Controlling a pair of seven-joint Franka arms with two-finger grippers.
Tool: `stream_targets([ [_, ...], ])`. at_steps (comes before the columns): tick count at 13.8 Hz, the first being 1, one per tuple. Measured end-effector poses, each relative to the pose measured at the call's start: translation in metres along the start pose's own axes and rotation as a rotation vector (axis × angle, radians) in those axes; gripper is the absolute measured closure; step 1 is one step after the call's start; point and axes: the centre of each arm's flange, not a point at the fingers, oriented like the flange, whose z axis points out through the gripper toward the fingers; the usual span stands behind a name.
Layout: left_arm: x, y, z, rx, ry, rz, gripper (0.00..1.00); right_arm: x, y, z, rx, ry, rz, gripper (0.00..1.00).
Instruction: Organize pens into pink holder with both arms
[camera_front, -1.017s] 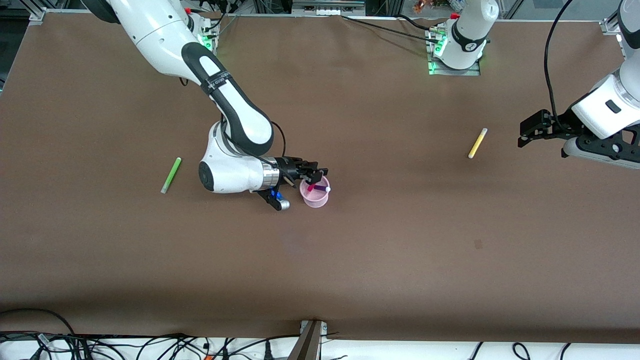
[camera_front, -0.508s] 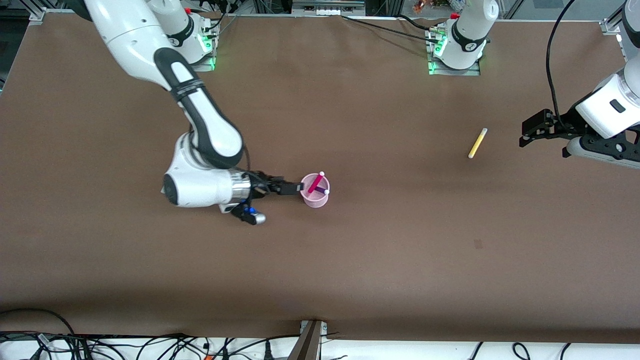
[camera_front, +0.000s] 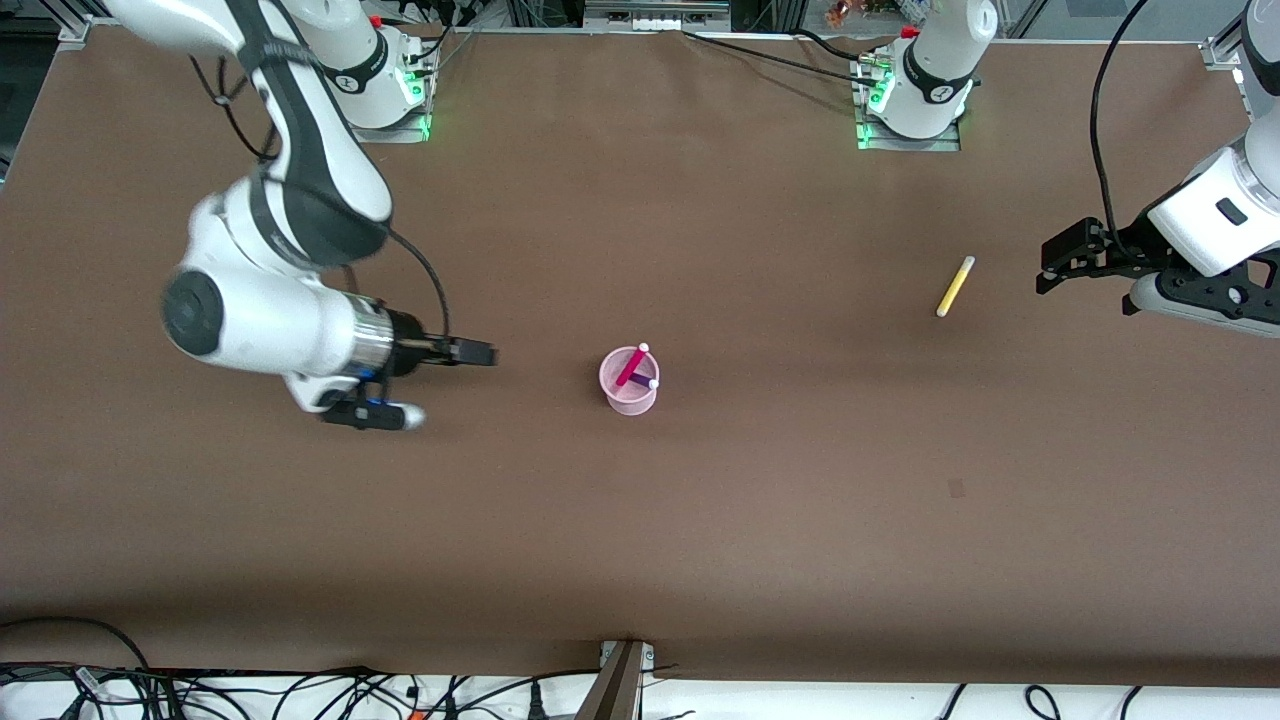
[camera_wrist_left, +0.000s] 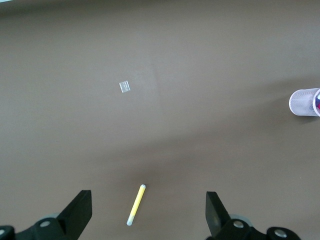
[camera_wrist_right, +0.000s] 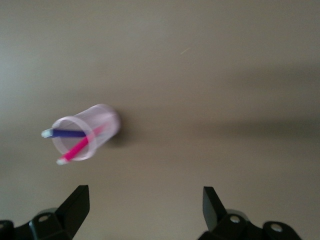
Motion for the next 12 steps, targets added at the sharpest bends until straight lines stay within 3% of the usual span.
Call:
stream_targets([
  [1,0.000,0.000,0.000,0.000,0.000,0.000,0.00,-0.001,0.012,-0.022,-0.082,0.054,-0.025,0.00],
  [3,0.000,0.000,0.000,0.000,0.000,0.000,0.00,-0.007,0.032,-0.057,-0.155,0.074,-0.068,0.00],
  [8,0.000,0.000,0.000,0.000,0.000,0.000,0.00,-0.045,0.069,-0.143,-0.182,0.049,-0.135,0.00],
  [12,0.000,0.000,0.000,0.000,0.000,0.000,0.00,-0.053,0.098,-0.170,-0.187,0.054,-0.182,0.00],
])
